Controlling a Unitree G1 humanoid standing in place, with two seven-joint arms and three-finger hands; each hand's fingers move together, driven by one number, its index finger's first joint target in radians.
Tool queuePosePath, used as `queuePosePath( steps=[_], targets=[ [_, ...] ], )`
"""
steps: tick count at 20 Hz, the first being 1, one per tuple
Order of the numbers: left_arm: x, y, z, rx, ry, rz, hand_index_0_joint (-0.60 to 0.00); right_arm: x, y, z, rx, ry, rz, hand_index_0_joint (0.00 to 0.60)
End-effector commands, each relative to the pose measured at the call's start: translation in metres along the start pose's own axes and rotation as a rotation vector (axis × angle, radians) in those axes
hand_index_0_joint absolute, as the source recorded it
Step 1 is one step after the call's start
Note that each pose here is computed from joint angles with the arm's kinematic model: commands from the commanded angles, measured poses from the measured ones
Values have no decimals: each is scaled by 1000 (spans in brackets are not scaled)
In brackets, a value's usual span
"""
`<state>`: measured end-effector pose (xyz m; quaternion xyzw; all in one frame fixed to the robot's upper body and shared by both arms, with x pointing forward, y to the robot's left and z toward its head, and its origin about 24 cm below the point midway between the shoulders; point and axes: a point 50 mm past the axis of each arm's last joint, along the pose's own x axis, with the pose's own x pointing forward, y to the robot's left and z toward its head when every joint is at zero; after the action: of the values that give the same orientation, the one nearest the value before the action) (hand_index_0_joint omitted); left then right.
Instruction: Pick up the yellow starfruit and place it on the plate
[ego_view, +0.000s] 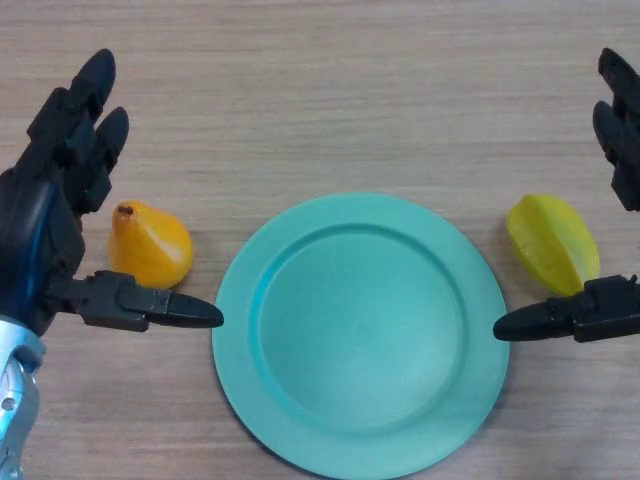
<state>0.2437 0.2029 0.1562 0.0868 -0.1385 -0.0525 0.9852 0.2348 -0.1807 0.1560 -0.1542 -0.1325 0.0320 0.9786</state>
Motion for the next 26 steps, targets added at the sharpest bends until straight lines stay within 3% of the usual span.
queuePosePath(
  steps=[1,8,12,26],
  targets=[
    [-1,16,36,95,-230,60,0,-2,-11,30,-82,-222,-39,0],
    [1,13,29,114,-207,65,0,4,-14,22,-86,-193,-36,0],
    [1,11,31,108,-201,49,0,19,-17,12,-136,-183,-63,0],
    [-5,18,33,73,-200,48,0,62,-32,-69,-279,-45,-88,0]
  ],
)
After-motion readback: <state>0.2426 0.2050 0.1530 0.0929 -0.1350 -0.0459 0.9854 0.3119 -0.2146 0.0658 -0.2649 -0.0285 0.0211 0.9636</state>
